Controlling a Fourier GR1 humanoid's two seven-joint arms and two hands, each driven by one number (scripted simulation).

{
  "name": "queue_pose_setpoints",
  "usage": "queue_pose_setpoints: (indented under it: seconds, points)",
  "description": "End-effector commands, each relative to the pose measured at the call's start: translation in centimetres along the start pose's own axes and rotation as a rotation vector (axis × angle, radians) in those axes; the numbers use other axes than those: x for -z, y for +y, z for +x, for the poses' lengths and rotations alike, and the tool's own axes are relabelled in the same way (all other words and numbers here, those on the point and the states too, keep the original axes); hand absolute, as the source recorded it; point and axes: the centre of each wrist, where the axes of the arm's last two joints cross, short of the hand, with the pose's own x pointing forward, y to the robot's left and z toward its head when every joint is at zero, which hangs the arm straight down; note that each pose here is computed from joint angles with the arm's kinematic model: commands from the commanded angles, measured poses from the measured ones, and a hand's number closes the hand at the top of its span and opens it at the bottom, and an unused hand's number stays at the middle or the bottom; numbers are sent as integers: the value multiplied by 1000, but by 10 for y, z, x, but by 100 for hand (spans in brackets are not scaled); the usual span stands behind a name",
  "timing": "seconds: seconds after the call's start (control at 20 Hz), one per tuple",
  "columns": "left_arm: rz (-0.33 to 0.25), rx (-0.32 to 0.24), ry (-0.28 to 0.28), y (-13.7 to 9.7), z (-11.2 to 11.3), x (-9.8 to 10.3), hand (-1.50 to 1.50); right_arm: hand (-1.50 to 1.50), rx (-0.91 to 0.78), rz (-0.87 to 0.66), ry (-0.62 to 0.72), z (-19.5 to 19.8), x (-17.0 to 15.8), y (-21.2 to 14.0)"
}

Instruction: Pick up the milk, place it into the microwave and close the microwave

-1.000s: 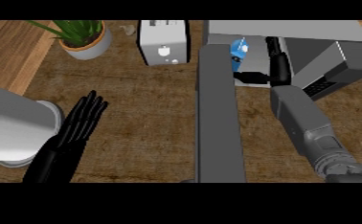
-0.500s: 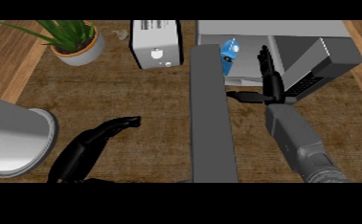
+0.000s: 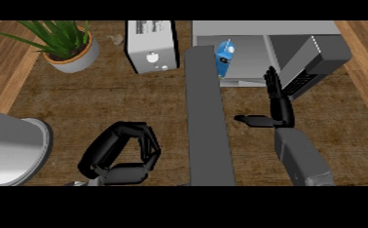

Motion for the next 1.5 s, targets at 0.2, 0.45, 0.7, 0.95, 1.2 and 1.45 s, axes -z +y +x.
queue_pose_setpoints:
  seconds: [0.2,0.45,0.7,0.95,1.2,1.45]
  points:
    - [-191,77,103,-34,-32,11,150,-150,-3,47,-27,1,-32,-13]
    - [-244,75,135,-53,-48,37,150,-150,-14,65,-42,11,-69,-29]
    - [-347,28,150,-85,-69,39,150,-150,4,28,-81,46,-76,-52]
    - [-420,109,154,-124,-72,51,150,-150,-19,-2,-103,81,-99,-72]
    - [-313,116,147,-146,-62,70,150,-150,67,50,-147,108,-101,-82]
    - [-188,78,127,-150,-55,83,150,-150,75,103,-156,137,-95,-92]
